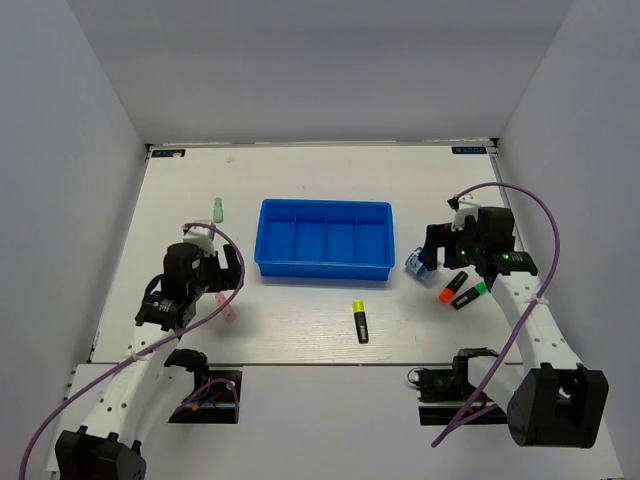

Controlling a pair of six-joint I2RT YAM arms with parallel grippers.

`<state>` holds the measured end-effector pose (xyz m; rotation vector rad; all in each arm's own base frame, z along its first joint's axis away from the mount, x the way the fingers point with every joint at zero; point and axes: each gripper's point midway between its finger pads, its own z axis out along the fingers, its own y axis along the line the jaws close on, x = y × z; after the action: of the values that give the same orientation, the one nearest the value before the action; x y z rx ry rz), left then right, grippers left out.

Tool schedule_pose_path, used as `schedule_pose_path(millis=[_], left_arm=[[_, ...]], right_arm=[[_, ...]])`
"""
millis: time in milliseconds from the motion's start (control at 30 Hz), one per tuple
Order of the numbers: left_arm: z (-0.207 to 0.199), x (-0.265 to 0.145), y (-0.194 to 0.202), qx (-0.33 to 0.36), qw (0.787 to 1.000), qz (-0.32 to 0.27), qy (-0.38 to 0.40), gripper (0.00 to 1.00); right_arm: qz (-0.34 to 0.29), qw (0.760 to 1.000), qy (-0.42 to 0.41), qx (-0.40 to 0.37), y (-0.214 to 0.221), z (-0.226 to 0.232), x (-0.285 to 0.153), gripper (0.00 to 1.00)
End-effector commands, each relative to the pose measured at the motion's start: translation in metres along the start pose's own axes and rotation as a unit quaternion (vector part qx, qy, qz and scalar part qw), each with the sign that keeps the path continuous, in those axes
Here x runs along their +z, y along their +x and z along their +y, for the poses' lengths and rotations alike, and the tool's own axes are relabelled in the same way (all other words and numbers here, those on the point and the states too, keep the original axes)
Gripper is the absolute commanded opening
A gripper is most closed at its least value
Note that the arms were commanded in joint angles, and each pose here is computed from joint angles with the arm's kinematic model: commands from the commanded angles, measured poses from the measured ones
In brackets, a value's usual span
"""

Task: Sort the stationery into containers
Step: Pick up the stationery from the center of the board.

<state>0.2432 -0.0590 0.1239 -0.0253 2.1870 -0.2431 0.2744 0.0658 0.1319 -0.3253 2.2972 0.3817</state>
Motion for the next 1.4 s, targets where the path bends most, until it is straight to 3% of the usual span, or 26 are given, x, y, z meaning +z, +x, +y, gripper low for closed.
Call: schedule_pose_path(millis=[0,367,433,500,567,600,633,667,733,767,800,833,867,900,933,967,1000,1033,1100,1133,1367], left_arm=[[-0.015,0.0,-0.01,0.011,0.999,-0.02,0.046,1.0],[-0.013,0.003,-0.007,0.008,0.999,-0.01,0.04,1.0],[-0.009,0.008,-0.002,0.004,1.0,-0.001,0.028,0.92],[-0.008,0.01,-0.014,0.003,1.0,-0.012,0.019,0.49],[0.0,0.021,-0.004,-0.013,0.999,0.037,-0.004,0.0],[0.005,0.029,0.001,-0.017,0.997,0.065,-0.023,0.0],[-0.002,0.027,-0.029,-0.013,0.999,0.045,-0.017,0.0],[0.004,0.039,-0.027,-0.009,0.997,0.066,-0.035,0.0],[0.009,0.05,-0.061,0.003,0.996,0.065,-0.065,0.56],[0.011,0.069,-0.066,0.012,0.993,0.089,-0.075,0.73],[0.017,0.074,-0.07,0.02,0.991,0.097,-0.089,0.81],[0.016,0.079,-0.09,0.026,0.992,0.083,-0.094,0.83],[0.025,0.1,-0.094,0.044,0.987,0.104,-0.111,0.83],[0.029,0.106,-0.097,0.047,0.986,0.112,-0.117,0.83],[0.033,0.111,-0.096,0.049,0.983,0.126,-0.122,0.83],[0.038,0.124,-0.119,0.05,0.984,0.118,-0.126,0.83],[0.048,0.136,-0.105,0.045,0.979,0.151,-0.133,0.83],[0.053,0.148,-0.108,0.043,0.977,0.159,-0.135,0.8],[0.067,0.163,-0.109,0.033,0.974,0.173,-0.138,0.77],[0.075,0.171,-0.11,0.028,0.973,0.181,-0.144,0.74],[0.088,0.209,-0.114,0.023,0.969,0.199,-0.143,0.71]], right_arm=[[-0.036,0.999,0.007,0.006,-0.019,0.0,-0.006,0.9],[-0.028,0.998,-0.016,-0.047,-0.01,0.005,-0.011,0.9],[-0.007,0.998,-0.013,-0.069,-0.001,0.001,-0.006,0.9],[0.007,0.998,0.011,-0.069,-0.005,-0.008,-0.011,0.9],[0.026,0.997,0.04,-0.069,-0.004,-0.019,-0.011,0.9],[0.028,0.996,0.043,-0.07,-0.004,-0.02,-0.012,0.9],[0.034,0.996,0.046,-0.076,-0.003,-0.021,-0.012,0.9],[0.035,0.996,0.041,-0.077,-0.003,-0.02,-0.012,0.9],[0.045,0.994,0.039,-0.088,-0.002,-0.019,-0.014,0.9],[0.042,0.994,0.018,-0.095,-0.004,-0.013,-0.015,0.9],[0.042,0.994,0.019,-0.099,-0.004,-0.012,-0.017,0.7],[0.037,0.994,0.01,-0.105,-0.004,-0.009,-0.019,0.23],[0.022,0.994,-0.007,-0.103,-0.006,0.0,-0.022,0.0],[0.019,0.995,-0.013,-0.097,-0.004,0.003,-0.021,0.0],[0.009,0.995,-0.022,-0.096,-0.007,0.007,-0.022,0.07],[0.003,0.995,-0.024,-0.098,-0.009,0.009,-0.024,0.33],[-0.002,0.995,-0.019,-0.098,-0.011,0.008,-0.026,0.6],[0.0,0.995,-0.018,-0.097,-0.01,0.008,-0.026,0.68],[-0.003,0.995,-0.009,-0.101,-0.012,0.005,-0.027,0.66],[-0.005,0.995,-0.006,-0.1,-0.013,0.004,-0.027,0.58],[-0.002,0.995,-0.007,-0.099,-0.011,0.003,-0.024,0.57]])
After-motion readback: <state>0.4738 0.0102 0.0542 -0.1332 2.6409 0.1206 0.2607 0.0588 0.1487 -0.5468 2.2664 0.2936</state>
